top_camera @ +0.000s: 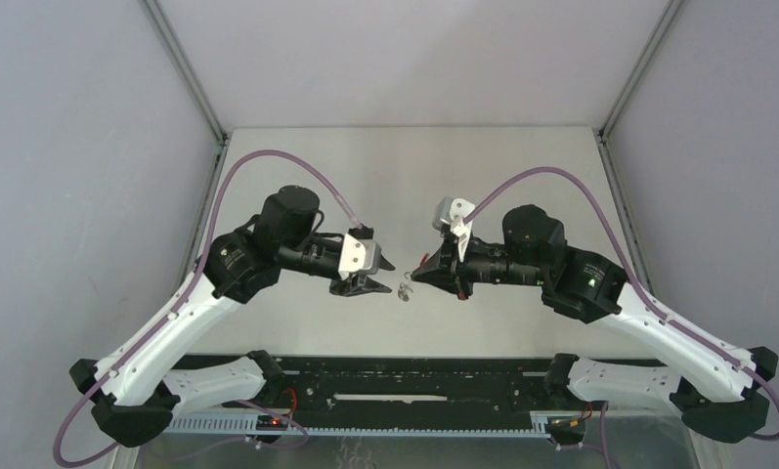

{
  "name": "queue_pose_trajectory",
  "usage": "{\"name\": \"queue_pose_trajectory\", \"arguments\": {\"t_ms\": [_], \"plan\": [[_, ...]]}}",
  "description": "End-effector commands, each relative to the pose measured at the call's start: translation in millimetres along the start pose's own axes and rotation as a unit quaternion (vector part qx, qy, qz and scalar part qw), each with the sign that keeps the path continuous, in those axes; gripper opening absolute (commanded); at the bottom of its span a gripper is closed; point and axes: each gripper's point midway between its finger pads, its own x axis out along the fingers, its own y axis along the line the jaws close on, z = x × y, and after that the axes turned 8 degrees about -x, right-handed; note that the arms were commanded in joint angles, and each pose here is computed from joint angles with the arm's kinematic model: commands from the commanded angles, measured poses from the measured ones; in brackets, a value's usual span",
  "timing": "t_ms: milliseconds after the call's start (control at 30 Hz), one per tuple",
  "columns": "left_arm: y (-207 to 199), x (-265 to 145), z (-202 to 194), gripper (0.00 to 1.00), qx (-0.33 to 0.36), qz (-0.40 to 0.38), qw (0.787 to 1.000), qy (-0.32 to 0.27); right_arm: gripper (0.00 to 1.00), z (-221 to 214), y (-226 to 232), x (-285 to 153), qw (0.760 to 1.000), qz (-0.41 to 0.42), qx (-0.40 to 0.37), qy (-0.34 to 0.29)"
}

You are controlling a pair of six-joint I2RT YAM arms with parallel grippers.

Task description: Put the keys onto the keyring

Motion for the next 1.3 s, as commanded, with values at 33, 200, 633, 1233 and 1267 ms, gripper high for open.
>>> {"name": "queue_pose_trajectory", "arguments": {"t_ms": [33, 200, 633, 1233, 1267], "plan": [[2, -1, 9, 0.45, 0.012, 0.009, 1.000, -0.019, 0.00, 0, 18, -11, 0.999, 0.020, -0.004, 0.029], [-5, 2, 14, 0.48, 0.009, -0.015, 0.999, -0.031, 0.00, -3, 23, -6, 0.998, 0.034, -0.001, 0.056], [-28, 7, 9, 0.46, -0.011, -0.080, 0.997, -0.021, 0.00, 5, 29, 3, 0.996, 0.042, -0.016, 0.075], [-28, 6, 12, 0.21, -0.021, -0.076, 0.997, -0.025, 0.00, 7, 31, 15, 0.993, 0.033, -0.031, 0.112], [-28, 6, 12, 0.20, -0.021, -0.076, 0.997, -0.025, 0.00, 7, 31, 15, 0.993, 0.032, -0.031, 0.113]]}}
